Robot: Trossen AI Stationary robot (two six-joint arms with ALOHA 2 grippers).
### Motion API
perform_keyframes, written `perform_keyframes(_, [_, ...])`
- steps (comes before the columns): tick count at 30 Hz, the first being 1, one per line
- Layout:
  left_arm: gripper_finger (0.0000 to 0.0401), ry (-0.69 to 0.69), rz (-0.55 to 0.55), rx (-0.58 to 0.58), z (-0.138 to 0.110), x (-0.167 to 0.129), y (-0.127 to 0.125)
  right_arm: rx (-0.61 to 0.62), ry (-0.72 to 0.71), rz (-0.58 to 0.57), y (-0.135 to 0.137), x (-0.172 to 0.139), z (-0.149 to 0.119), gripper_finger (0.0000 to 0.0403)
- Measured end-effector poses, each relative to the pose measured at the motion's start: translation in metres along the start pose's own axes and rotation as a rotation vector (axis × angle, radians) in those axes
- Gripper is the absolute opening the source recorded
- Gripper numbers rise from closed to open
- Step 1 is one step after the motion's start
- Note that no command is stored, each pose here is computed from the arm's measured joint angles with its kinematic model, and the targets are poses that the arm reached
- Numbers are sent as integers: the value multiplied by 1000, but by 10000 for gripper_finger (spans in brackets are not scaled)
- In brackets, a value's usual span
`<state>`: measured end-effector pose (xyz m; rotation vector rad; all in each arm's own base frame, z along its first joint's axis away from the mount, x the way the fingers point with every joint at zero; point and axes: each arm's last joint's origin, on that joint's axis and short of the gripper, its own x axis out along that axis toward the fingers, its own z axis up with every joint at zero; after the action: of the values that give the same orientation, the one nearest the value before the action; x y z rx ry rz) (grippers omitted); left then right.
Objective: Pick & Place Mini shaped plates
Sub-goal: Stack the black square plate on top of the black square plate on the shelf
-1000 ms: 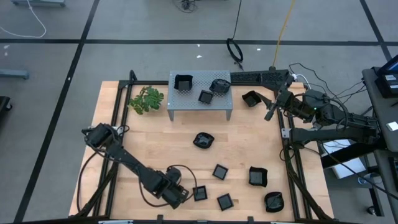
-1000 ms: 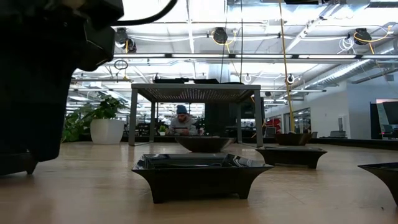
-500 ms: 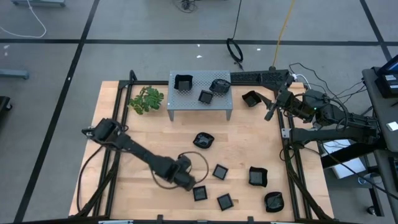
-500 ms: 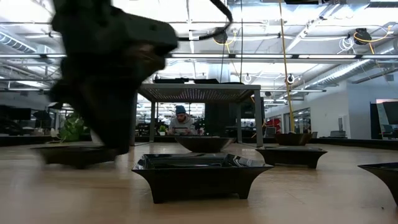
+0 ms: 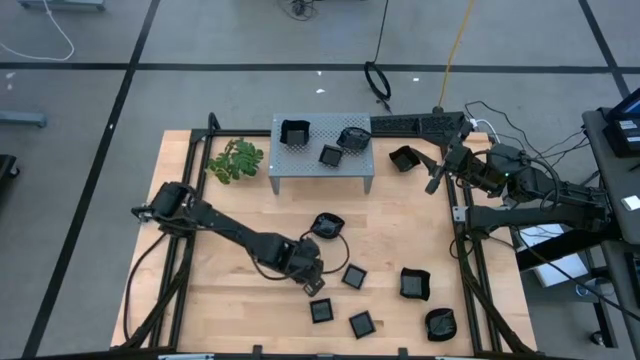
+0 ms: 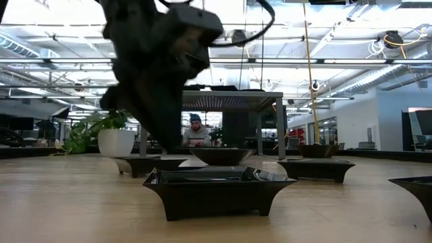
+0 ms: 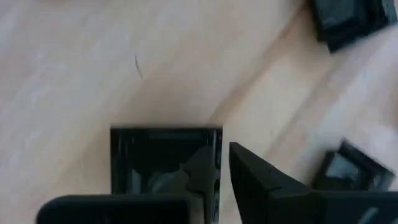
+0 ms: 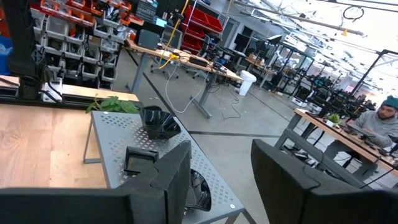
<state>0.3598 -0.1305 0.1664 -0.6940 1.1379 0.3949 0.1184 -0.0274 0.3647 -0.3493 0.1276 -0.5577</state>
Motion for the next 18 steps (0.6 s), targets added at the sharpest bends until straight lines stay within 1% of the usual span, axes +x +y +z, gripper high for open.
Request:
perform_keyframes(5, [107,13,-36,38,-12,-11,-8,0,1,0,0,0,0,155])
perform_keyframes(8, [138,12,-24,72,-21,-10,-11,0,1,0,0,0,0,155])
perform_keyframes(11, [162,-11,19,148,-29,-3,-12,-1,3,1,0,1,0,155])
perform_keyframes(14, [175,-49,70,224,-34,5,-12,-1,3,1,1,1,0,155])
perform_keyframes(18, [176,-101,120,314,-38,11,-12,-2,4,2,1,1,0,155])
